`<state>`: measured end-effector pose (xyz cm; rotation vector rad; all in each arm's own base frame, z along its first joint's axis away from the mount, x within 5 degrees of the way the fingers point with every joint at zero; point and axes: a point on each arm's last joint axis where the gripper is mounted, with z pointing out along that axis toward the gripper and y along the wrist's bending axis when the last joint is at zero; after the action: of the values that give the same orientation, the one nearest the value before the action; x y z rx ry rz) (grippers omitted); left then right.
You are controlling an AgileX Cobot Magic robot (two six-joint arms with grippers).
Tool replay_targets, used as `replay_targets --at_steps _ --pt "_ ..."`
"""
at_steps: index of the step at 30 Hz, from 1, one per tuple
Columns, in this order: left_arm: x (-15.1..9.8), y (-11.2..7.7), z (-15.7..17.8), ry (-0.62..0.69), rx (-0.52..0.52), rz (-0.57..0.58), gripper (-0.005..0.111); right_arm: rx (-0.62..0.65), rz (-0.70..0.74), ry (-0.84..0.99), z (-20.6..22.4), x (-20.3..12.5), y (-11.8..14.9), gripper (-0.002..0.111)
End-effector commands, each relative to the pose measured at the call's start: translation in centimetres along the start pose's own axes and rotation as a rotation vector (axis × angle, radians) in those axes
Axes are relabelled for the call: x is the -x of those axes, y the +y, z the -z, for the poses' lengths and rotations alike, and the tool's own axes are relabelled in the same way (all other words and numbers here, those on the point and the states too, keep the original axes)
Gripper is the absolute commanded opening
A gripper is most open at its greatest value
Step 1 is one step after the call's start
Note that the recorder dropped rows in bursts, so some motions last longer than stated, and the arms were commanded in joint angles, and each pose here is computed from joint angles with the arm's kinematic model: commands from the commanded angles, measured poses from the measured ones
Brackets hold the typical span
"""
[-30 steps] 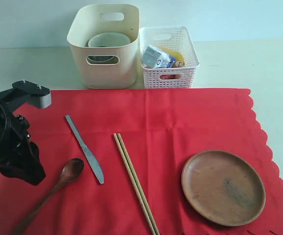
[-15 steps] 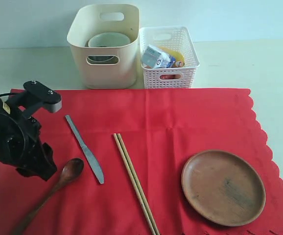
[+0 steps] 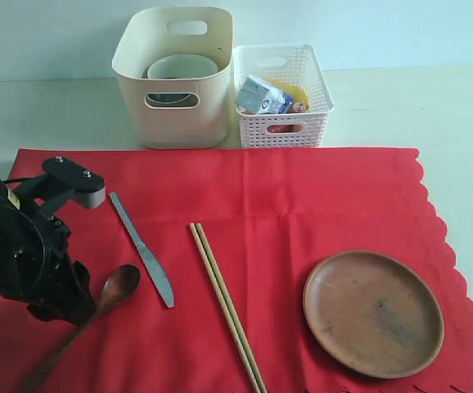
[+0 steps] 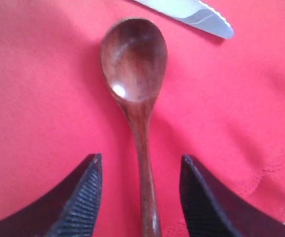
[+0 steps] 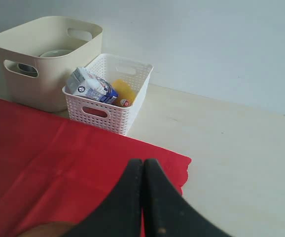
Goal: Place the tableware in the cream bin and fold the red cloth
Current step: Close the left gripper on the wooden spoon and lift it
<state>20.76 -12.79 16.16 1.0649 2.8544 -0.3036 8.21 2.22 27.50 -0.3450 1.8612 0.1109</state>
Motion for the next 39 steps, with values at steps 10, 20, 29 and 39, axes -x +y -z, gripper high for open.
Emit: replay_targets --at_steps 10,20,29,39 --pt "-0.5 -1.1 -2.1 -0.067 0.087 -0.058 0.048 -0.003 0.0 -0.018 0.1 0.1 0.0 0.0" --pt "-0.6 -0.8 -3.8 -0.004 0.078 -0.048 0.048 -0.003 0.0 -0.018 0.1 0.1 0.0 0.0" --pt "-0.3 -0.9 -3.5 0.011 0.069 -0.053 0.0 -0.003 0.0 -0.018 0.1 0.1 0.0 0.0" --pt "3.8 -1.8 4.0 -0.144 0.075 -0.111 0.0 -0.003 0.0 -0.016 0.1 0.0 0.0 0.0"
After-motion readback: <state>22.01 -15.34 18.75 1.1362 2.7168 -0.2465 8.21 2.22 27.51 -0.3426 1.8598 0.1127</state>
